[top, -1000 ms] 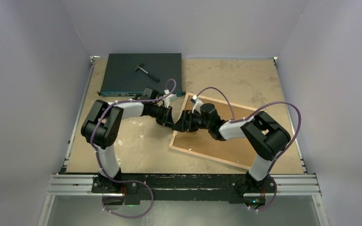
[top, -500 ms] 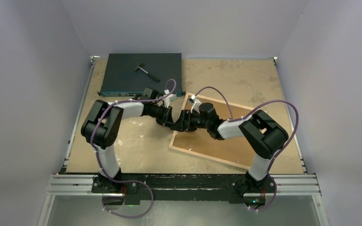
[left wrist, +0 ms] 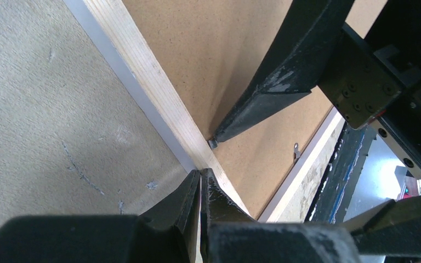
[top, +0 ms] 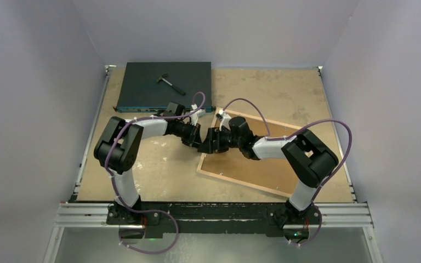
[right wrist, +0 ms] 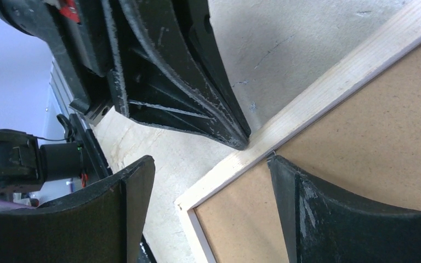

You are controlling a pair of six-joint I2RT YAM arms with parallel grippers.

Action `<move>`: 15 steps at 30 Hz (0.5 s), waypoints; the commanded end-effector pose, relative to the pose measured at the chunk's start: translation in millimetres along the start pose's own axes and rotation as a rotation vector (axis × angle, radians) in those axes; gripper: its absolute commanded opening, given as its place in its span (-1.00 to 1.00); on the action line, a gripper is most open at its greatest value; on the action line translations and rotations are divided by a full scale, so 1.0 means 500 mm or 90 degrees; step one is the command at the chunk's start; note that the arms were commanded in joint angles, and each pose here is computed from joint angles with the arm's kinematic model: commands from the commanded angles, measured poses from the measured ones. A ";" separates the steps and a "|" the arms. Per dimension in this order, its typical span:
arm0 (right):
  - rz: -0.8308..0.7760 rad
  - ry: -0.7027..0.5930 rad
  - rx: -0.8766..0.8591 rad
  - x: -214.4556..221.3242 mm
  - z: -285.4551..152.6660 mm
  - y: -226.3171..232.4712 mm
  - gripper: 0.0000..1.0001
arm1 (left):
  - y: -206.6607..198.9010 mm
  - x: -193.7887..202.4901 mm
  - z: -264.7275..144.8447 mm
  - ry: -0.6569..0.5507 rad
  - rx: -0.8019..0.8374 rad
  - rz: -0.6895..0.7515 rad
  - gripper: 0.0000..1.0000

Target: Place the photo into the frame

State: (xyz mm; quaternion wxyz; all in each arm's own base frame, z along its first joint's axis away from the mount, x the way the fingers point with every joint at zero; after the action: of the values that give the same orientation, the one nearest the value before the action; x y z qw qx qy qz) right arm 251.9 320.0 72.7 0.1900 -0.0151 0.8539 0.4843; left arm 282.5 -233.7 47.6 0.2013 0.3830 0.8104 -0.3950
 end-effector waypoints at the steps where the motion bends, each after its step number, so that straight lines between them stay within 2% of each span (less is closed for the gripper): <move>1: -0.040 0.007 0.008 -0.011 -0.008 0.025 0.60 | 0.028 0.030 0.014 0.041 -0.067 0.021 -1.00; 15: -0.046 0.032 0.017 0.008 0.004 -0.011 0.60 | 0.028 0.031 0.014 0.039 -0.067 0.019 -1.00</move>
State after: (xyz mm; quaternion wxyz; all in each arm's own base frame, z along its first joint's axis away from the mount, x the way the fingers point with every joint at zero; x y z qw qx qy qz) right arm 248.6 316.6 70.2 0.1859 -0.0381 0.8644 0.4657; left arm 282.4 -233.7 48.1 0.2022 0.3840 0.8119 -0.3906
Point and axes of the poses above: each gripper's point midway between its finger pads, its own z axis out along the fingers, its own y axis along the line the jaws close on, x = y × z, the point moved 3 cm from there along -z, back along the fingers, and after that the axes turned 15 degrees about z, right-handed, at the moved point
